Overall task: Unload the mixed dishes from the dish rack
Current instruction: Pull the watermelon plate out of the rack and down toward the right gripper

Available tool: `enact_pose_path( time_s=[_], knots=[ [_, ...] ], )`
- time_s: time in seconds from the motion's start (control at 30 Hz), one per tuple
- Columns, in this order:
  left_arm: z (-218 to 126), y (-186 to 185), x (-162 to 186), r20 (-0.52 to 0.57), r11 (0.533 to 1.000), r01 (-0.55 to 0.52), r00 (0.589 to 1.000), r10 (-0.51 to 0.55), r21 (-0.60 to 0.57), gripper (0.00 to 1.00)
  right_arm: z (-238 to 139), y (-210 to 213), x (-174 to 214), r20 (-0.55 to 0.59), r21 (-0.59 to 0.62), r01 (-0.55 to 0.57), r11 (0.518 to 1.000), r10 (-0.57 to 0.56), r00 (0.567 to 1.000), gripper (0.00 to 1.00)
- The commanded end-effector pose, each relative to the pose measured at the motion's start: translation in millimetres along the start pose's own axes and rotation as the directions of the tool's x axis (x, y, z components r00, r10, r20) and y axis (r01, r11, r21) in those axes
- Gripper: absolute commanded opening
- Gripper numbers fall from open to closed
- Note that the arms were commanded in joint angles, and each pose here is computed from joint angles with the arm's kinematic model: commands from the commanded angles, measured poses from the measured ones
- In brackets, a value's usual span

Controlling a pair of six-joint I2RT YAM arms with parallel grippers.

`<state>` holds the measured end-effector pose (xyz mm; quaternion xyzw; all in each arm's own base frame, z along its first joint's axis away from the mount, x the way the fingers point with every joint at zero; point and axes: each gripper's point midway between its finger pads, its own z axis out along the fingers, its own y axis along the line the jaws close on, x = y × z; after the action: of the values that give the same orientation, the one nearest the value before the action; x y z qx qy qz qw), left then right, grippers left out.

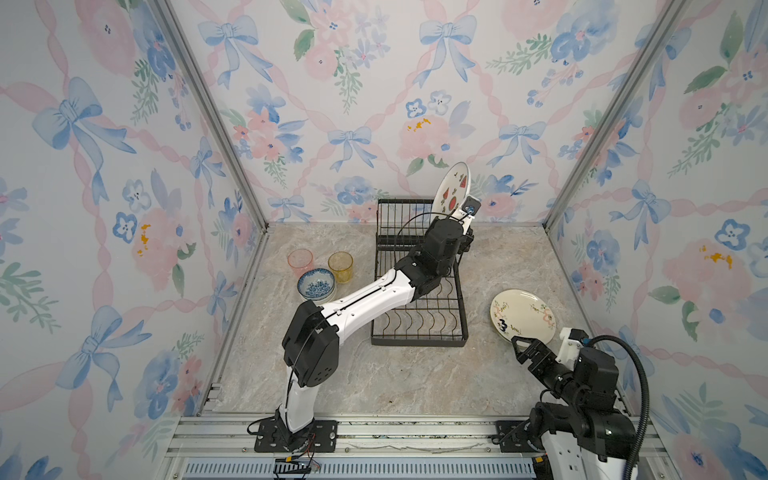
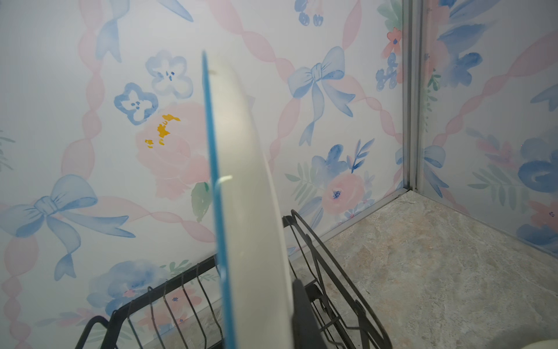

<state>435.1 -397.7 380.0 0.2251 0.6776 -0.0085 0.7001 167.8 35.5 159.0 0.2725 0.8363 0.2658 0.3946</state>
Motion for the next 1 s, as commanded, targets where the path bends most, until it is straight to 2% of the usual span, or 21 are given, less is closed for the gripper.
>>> enact_pose_path(
  time_s=[0.0, 0.27, 0.47, 0.77, 0.97],
  knots=[
    [-31, 47, -81, 0.203, 0.992, 0.105, 0.975, -0.089, -0.07, 0.0, -6, 4, -3, 0.005, 0.003, 0.01, 1.0, -0.01, 1.0, 0.97],
    [-70, 49, -103, 0.266, 0.993, 0.12, 0.958, -0.109, -0.024, 0.0, -15, 14, -9, 0.019, -0.014, 0.022, 1.0, -0.022, 1.0, 0.97],
    [-108, 45, -105, 0.288, 0.992, 0.127, 0.949, -0.128, 0.022, 0.0, -21, 24, -13, 0.032, -0.051, 0.02, 0.999, -0.018, 0.999, 0.97],
    [-179, 34, -73, 0.286, 0.984, 0.103, 0.948, -0.141, 0.143, 0.0, -25, 46, -19, 0.008, -0.127, -0.028, 0.992, 0.029, 1.0, 0.97],
    [-215, 24, -32, 0.258, 0.976, 0.053, 0.96, -0.108, 0.21, 0.0, -28, 62, -24, -0.001, -0.179, -0.019, 0.984, 0.019, 1.0, 0.97]
  ],
)
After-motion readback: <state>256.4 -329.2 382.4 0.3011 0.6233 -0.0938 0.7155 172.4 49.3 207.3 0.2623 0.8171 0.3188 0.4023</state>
